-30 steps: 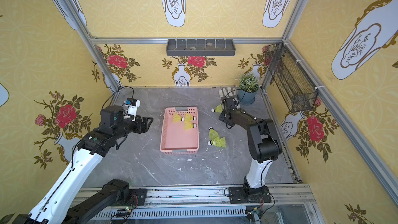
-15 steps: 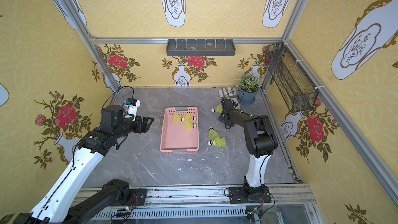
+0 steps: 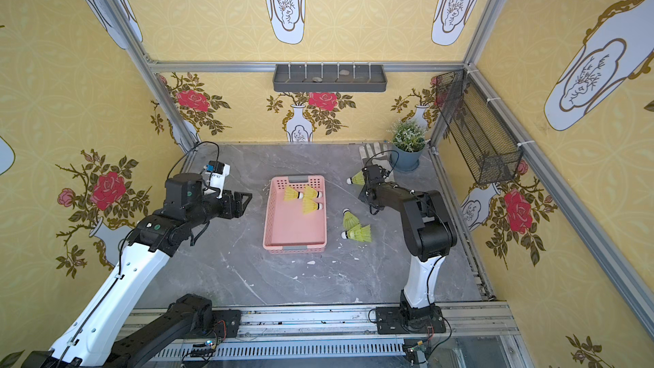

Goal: Put the shuttlecocks into the storage box
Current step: Pick up the shuttlecock at the center of the board.

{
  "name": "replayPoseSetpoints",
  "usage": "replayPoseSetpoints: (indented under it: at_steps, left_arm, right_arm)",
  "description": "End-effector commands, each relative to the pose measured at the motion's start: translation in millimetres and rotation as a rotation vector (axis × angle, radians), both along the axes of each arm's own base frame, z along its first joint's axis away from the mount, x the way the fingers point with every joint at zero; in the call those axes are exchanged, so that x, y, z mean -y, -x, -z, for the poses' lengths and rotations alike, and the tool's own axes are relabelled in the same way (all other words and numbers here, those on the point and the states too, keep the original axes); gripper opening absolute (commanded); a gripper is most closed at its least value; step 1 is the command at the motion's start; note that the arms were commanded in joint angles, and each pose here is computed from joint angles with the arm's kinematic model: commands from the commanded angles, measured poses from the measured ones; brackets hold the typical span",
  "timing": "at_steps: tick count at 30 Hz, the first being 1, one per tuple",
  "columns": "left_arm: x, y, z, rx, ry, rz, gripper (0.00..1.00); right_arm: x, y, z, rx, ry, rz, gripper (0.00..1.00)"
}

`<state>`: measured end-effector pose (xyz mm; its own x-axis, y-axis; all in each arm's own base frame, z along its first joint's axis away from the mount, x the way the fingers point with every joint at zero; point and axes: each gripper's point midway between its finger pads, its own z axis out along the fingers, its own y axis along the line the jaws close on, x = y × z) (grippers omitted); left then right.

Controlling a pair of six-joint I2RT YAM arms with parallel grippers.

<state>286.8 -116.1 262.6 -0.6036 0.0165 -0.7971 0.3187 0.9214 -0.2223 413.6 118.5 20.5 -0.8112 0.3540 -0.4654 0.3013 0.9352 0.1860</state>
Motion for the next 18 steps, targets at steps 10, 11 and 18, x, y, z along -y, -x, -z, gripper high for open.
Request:
replayPoseSetpoints:
  at_steps: [10, 11, 18]
  left_arm:
    - [6, 0, 1, -0.003, 0.021, 0.028, 0.78]
    - [7, 0, 1, -0.006, 0.024, 0.033, 0.78]
    - [23, 4, 2, -0.033, 0.074, 0.117, 0.78]
  right_arm:
    - [-46, 30, -58, 0.171, 0.100, -0.305, 0.23]
    - [-52, 33, -63, 0.188, 0.086, -0.337, 0.23]
    - [-102, 55, -125, 0.330, -0.034, -0.616, 0.23]
